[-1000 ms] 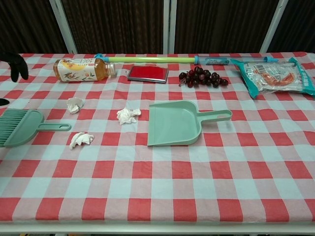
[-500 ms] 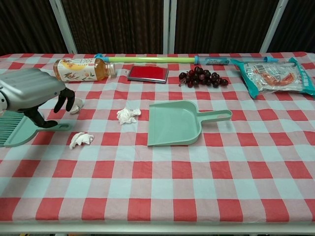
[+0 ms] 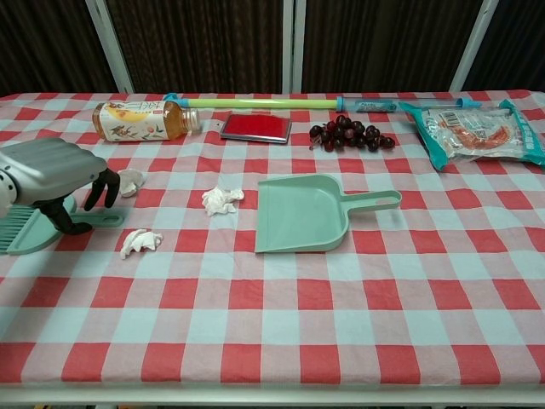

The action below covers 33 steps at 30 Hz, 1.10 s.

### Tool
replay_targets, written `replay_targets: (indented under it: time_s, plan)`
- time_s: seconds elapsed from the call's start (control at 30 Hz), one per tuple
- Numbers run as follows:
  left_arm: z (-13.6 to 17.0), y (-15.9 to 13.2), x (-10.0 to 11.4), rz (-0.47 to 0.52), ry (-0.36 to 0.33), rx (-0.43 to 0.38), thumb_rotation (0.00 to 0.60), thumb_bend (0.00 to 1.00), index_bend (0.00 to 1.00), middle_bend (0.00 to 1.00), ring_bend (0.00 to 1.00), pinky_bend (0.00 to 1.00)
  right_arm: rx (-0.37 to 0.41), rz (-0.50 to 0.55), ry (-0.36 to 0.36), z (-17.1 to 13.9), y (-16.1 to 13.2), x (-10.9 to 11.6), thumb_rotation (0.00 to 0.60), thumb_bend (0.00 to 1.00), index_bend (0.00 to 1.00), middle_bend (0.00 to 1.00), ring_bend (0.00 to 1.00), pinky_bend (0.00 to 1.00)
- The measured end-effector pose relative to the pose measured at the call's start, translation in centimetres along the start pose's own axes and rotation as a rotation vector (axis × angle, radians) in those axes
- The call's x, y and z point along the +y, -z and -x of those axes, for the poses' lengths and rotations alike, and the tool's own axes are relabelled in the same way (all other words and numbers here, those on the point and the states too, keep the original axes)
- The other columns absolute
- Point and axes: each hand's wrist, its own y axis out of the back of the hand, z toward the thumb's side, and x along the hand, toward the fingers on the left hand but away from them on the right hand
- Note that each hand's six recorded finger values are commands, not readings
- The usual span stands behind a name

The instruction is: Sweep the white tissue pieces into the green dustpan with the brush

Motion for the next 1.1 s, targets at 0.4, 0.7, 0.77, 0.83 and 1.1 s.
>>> replay_targets:
  time_s: [0.4, 0.7, 0.77, 0.83, 1.1]
  plan:
    - [-0.1, 1.0, -0.8, 0.022, 0.012, 0.008, 0.6, 0.28, 0.4, 0.45, 0.74, 0.91, -0.015, 0.002, -0.003, -0.3, 0.2, -0.1, 0.6, 0.12, 0.0, 0.1, 0.0, 0.07]
    - [-0.4, 1.4, -1.5, 0.032, 0.026, 0.009, 0.6, 0.28, 0.41, 0.46, 0.74, 0.91, -0.018, 0.001, -0.001, -0.5, 0.2, 0.0, 0.6, 0.12, 0.0, 0.1, 0.0, 0.07]
    - [-0.4, 1.4, -1.6, 0.036, 0.026, 0.009, 0.6, 0.28, 0.42, 0.47, 0.74, 0.91, -0.02, 0.001, 0.0, -0.5, 0.1, 0.0, 0.6, 0.12, 0.0, 0.1, 0.0, 0.07]
    - [-0.4, 1.4, -1.6, 0.038, 0.024, 0.005, 0.6, 0.29, 0.43, 0.48, 0.74, 0.91, -0.022, 0.001, -0.001, -0.6, 0.1, 0.0, 0.6, 0.12, 0.0, 0.1, 0.0, 0.07]
    - [-0.4, 1.5, -1.7, 0.036, 0.013, -0.001, 0.6, 0.31, 0.46, 0.5, 0.74, 0.91, -0.026, -0.002, -0.003, -0.8, 0.0, -0.1, 0.6, 0.12, 0.0, 0.1, 0.0, 0.07]
